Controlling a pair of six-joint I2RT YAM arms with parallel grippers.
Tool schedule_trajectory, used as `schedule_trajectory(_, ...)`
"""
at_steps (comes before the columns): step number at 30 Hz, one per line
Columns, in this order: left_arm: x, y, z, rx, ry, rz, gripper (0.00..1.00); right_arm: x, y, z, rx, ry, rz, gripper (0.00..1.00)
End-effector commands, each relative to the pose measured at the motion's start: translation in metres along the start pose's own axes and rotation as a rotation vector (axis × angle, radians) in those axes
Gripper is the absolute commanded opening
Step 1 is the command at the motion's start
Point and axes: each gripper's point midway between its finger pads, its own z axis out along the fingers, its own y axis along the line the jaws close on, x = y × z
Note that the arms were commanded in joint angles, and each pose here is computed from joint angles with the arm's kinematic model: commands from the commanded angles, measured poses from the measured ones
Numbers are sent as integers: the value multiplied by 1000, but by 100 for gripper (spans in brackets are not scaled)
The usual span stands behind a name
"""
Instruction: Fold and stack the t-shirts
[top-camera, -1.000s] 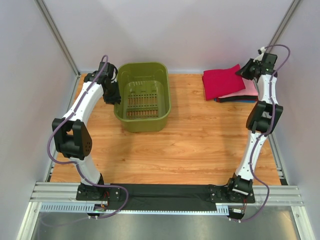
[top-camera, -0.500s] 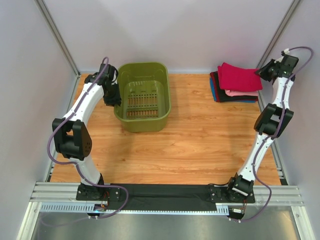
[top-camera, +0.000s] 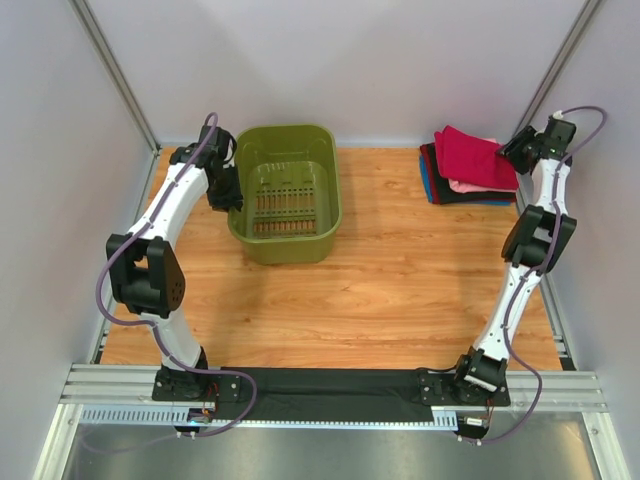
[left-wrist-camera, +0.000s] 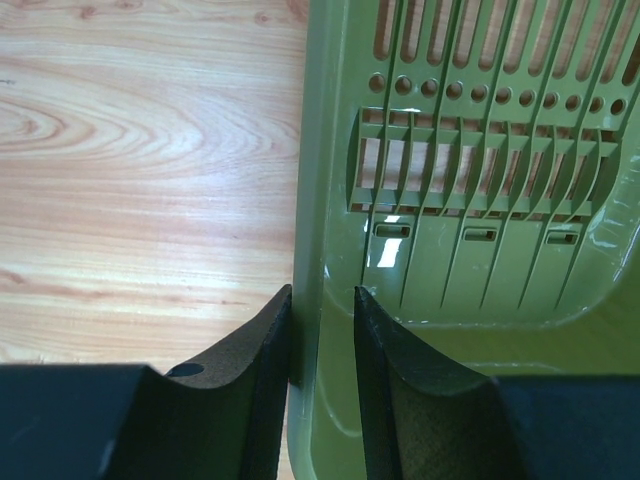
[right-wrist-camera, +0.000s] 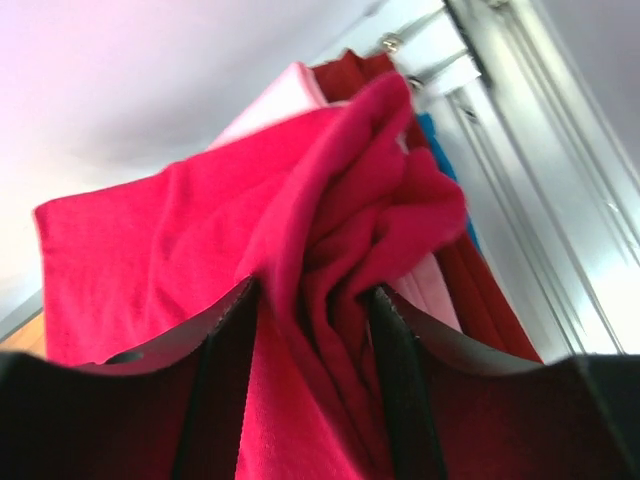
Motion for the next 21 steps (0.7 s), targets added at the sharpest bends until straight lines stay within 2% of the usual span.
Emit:
schedule_trajectory(1, -12, -9, -14, 36, -43, -17, 38, -66, 18, -65, 101, -174, -14, 51)
schedule_trajectory(6, -9, -15, -20, 76, -46, -30, 38, -56, 37, -98, 203, -164, -82, 58)
schedule_trajectory(10, -8, -22, -22, 118, -47, -42, 38, -38, 60, -113, 268, -149, -256, 63)
schedule_trajectory(13, -10, -27, -23, 146, -59, -45, 39, 3, 86, -103, 233, -72, -466, 65)
schedule_trajectory(14, -11, -28, -22, 152, -66, -46, 39, 21, 102, -98, 232, -46, -622, 65)
schedule_trajectory(17, -14, -32, -22, 172, -80, -48, 39, 67, 121, -84, 242, 0, -840, 67)
schedule_trajectory(18, -14, -33, -22, 176, -83, -49, 39, 70, 125, -81, 239, -3, -919, 67)
schedule_trajectory(21, -15, -34, -20, 184, -90, -51, 39, 92, 128, -70, 247, 30, -998, 67)
